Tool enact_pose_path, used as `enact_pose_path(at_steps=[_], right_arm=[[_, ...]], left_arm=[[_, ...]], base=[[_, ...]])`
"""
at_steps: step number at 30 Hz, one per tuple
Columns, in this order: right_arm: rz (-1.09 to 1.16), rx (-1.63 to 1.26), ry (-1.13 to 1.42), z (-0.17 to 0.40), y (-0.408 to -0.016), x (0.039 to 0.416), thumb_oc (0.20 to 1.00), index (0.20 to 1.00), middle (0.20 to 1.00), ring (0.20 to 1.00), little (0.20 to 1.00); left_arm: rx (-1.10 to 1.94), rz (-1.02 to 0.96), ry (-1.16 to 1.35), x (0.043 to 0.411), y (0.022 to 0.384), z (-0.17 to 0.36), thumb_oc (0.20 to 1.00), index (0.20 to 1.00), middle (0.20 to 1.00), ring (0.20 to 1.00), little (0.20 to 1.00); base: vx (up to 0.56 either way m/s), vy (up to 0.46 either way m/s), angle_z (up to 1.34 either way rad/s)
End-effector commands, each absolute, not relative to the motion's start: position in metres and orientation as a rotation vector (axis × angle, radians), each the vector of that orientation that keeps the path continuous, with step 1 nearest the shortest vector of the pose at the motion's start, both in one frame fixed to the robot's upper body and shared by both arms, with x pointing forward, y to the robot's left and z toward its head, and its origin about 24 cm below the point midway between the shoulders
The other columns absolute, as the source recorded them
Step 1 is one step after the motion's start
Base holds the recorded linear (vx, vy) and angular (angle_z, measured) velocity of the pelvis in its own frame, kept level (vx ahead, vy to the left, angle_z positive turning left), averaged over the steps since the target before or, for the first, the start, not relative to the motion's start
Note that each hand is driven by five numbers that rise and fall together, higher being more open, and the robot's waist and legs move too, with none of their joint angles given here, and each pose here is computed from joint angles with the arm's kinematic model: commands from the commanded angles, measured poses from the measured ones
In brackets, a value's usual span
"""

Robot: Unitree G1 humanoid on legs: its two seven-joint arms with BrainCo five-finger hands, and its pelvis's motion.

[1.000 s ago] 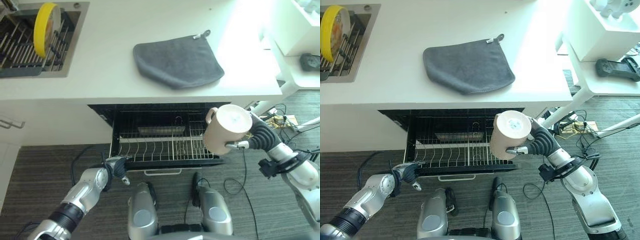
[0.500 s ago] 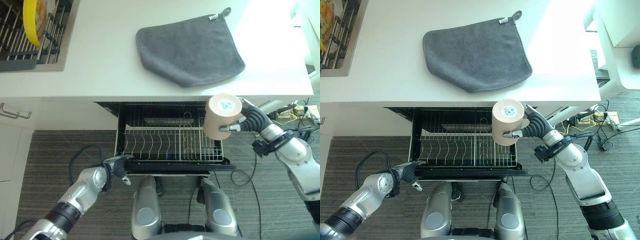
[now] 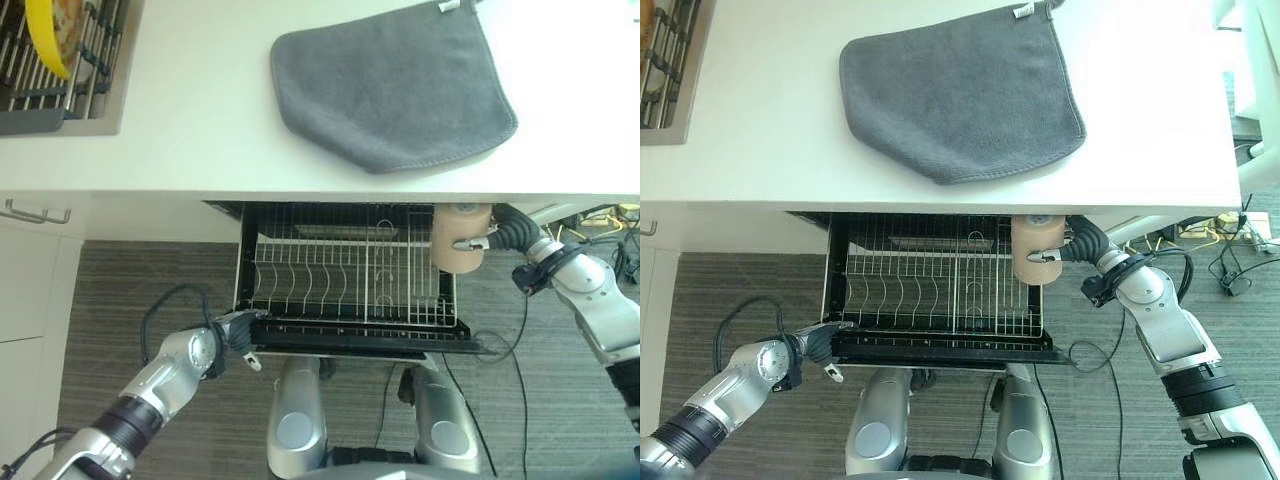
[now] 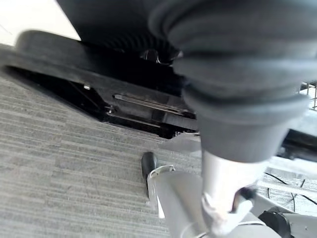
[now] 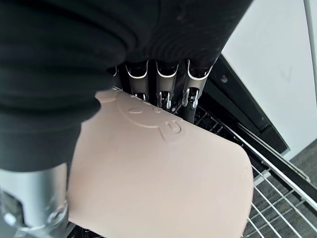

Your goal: Place the dishes in the dishwasher.

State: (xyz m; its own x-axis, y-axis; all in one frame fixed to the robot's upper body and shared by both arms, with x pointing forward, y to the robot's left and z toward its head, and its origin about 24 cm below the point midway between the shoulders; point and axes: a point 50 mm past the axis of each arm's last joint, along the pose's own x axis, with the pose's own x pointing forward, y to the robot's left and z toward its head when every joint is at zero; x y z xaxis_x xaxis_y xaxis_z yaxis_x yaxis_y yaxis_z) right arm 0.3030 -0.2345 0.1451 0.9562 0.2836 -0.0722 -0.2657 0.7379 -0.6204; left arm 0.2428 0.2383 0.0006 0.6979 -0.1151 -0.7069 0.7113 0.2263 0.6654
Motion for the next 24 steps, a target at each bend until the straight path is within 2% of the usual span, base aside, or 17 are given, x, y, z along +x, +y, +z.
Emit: enact_pose_path(at_steps=[1,24], right_arm=[[0.270,-0.734,-0.169,0.180,-0.229,0.304,0.200,0.200,0.200,0.200,0.200],[0.081,-0.535,0.090,0.183,-0.231,0.383,0.200,0.200,0.200,0.200,0.200]], left_arm=[[1.127,-0.684,0.828,0.200,0.251,-0.036,1.000,1.000,1.000,1.000,1.000],[1.116,-0.683,0.627,0.253,0.208,-0.012,1.000,1.000,1.000,1.000,1.000]], base=[[-0.09,0.018,0.03],[-0.07,0.034,0.03]])
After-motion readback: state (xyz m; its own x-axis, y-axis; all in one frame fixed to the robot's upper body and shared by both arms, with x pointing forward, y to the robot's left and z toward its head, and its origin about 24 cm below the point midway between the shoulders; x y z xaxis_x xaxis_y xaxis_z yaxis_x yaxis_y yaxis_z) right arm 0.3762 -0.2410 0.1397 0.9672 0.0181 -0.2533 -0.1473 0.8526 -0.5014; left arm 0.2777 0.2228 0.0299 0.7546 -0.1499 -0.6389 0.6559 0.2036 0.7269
